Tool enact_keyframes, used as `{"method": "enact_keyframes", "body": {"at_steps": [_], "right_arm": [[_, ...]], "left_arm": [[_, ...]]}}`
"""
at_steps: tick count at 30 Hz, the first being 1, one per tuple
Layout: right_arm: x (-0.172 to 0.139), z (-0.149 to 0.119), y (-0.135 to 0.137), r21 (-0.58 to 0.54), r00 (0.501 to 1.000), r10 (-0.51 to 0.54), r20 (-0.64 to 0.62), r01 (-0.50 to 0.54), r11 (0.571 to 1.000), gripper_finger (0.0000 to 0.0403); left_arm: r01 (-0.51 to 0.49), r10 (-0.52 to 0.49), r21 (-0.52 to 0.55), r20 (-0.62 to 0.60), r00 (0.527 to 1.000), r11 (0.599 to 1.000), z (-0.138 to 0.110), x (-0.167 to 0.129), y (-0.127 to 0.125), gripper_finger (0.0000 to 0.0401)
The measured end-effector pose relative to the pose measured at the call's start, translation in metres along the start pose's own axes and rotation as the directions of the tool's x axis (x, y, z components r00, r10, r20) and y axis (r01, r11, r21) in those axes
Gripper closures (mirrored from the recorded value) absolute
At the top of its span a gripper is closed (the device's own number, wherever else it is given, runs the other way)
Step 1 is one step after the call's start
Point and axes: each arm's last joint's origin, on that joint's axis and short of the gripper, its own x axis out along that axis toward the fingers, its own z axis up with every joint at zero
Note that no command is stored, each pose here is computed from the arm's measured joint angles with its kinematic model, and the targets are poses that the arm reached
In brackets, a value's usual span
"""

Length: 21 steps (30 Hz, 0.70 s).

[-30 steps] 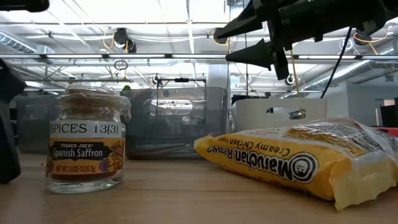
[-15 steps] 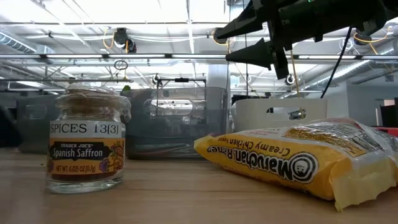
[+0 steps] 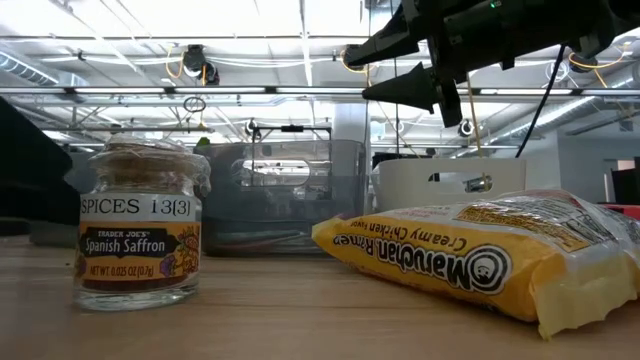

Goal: Pick & Place Food Item
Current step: Put the brown bottle into the white bin

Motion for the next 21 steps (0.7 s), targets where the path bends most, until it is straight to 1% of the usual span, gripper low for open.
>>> {"method": "enact_keyframes", "body": {"at_steps": [4, 6, 11, 13, 17, 21], "right_arm": [[0.0, 0.0, 0.0, 0.0, 1.0, 0.0, 0.0, 0.0, 1.0, 0.0179], [0.0, 0.0, 0.0, -0.001, 1.0, 0.0, 0.0, 0.0, 1.0, 0.0179], [0.0, 0.0, 0.0, -0.019, 1.0, -0.001, 0.001, 0.001, 1.0, 0.0179], [0.0, 0.0, 0.0, -0.02, 1.0, -0.001, 0.001, 0.001, 1.0, 0.0179], [0.0, 0.0, 0.0, -0.023, 1.0, -0.002, 0.0, 0.002, 1.0, 0.0179], [0.0, 0.0, 0.0, -0.031, 1.0, -0.004, -0.003, 0.004, 1.0, 0.0179]], "left_arm": [[-0.017, 0.017, -0.004, 0.001, 1.0, 1.0, -0.001, 0.007, 0.002, 0.0072], [-0.01, 0.01, -0.01, 0.007, 1.0, 1.0, -0.003, 0.011, 0.001, 0.0076], [0.047, -0.047, -0.013, 0.001, 0.999, 0.999, -0.012, 0.026, -0.005, 0.0087], [0.06, -0.06, -0.003, -0.004, 0.998, 0.998, -0.011, 0.03, -0.007, 0.0089], [0.05, -0.05, 0.003, 0.002, 0.999, 0.999, -0.011, 0.037, -0.005, 0.0091], [0.038, -0.037, -0.008, 0.02, 0.999, 0.999, -0.016, 0.046, -0.003, 0.0091]]}}
